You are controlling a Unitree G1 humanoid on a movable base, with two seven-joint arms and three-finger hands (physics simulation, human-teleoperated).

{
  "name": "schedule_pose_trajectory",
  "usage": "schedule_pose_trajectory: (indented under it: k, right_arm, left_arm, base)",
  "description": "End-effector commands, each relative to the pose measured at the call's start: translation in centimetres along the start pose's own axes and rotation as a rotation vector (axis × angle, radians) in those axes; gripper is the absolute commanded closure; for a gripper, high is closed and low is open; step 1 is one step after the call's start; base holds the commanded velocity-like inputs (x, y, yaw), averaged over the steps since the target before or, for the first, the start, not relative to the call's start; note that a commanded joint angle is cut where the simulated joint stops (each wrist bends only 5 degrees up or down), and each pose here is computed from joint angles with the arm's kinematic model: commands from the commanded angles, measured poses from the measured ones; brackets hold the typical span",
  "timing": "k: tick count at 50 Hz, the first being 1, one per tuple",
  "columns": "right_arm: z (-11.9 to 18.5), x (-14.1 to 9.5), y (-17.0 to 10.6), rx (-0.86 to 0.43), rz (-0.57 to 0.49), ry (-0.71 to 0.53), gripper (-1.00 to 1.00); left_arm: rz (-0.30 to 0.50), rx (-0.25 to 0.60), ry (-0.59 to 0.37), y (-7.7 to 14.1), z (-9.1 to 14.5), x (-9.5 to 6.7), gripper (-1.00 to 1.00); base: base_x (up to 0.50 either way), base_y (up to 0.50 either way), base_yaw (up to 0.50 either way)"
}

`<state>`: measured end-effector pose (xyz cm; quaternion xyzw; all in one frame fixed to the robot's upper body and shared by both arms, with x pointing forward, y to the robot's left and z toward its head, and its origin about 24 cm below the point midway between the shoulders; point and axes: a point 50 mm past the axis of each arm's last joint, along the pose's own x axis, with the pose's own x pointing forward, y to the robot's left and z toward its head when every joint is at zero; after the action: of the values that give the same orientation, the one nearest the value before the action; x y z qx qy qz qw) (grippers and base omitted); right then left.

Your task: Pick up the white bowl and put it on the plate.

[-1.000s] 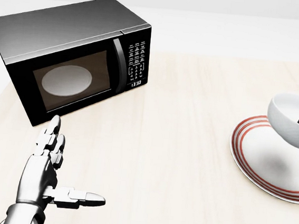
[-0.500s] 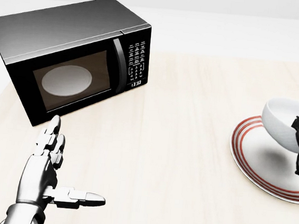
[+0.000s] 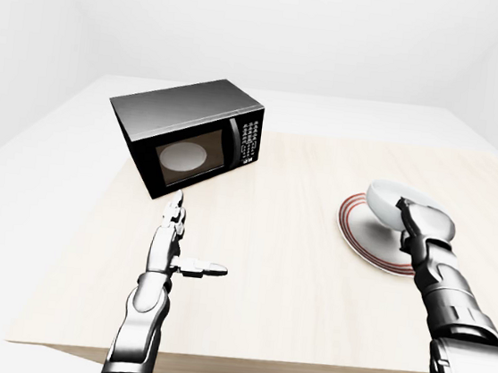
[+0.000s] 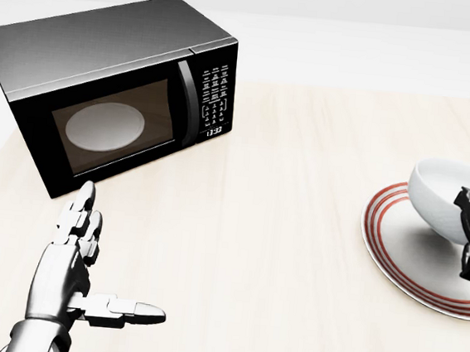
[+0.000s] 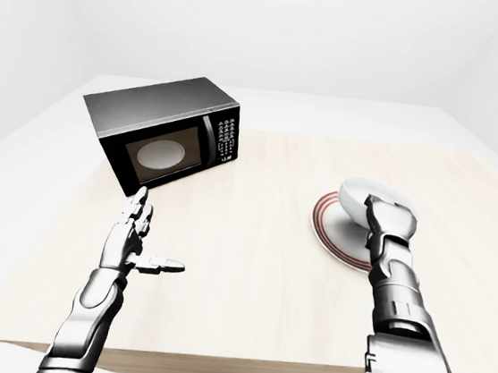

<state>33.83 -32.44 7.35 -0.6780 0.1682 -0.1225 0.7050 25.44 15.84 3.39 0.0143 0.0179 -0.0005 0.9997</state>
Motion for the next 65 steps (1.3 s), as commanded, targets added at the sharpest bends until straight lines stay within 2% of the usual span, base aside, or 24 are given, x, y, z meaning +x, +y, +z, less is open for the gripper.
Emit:
schedule_pose_trajectory:
  k: [1,44,45,46,47,49,50,51,59,65]
  right_arm:
    - [0.1,0.2,-0.7,-0.060,-0.045,-0.002,1.00]
    - [0.0,-0.1,0.2,-0.063,-0.015,0.004,1.00]
    - [0.0,-0.1,0.2,-0.065,-0.013,0.006,0.44]
    - [0.0,-0.1,0.3,-0.065,-0.011,0.007,0.11]
    - [0.0,-0.1,0.3,-0.066,-0.011,0.007,-0.40]
    - [0.0,-0.1,0.3,-0.066,-0.010,0.008,-0.54]
    - [0.0,-0.1,0.2,-0.067,-0.012,0.009,-0.94]
    - [0.0,-0.1,0.2,-0.066,-0.012,0.009,-1.00]
    - [0.0,0.1,-1.3,-0.046,-0.028,0.010,-1.00]
    - [1.0,-0.3,-4.5,-0.014,-0.084,-0.038,-1.00]
  left_arm:
    - [0.000,0.000,0.000,0.0,0.0,0.0,-1.00]
    - [0.000,0.000,0.000,0.0,0.0,0.0,-1.00]
    - [0.000,0.000,0.000,0.0,0.0,0.0,-1.00]
    - [0.000,0.000,0.000,0.0,0.0,0.0,-1.00]
    - [0.000,0.000,0.000,0.0,0.0,0.0,-1.00]
    - [0.000,0.000,0.000,0.0,0.0,0.0,-1.00]
    - [0.000,0.000,0.000,0.0,0.0,0.0,-1.00]
    - [0.000,0.000,0.000,0.0,0.0,0.0,-1.00]
    - [0.000,0.000,0.000,0.0,0.0,0.0,-1.00]
    - [0.000,0.000,0.000,0.0,0.0,0.0,-1.00]
  base:
    - [0.00,0.00,0.00]
    - [0.00,0.00,0.00]
    - [0.00,0.00,0.00]
    - [0.00,0.00,0.00]
    - [0.00,0.00,0.00]
    - [0.00,0.00,0.00]
    - [0.00,0.00,0.00]
    - [0.00,0.00,0.00]
    - [0.00,0.00,0.00]
    - [0.00,0.00,0.00]
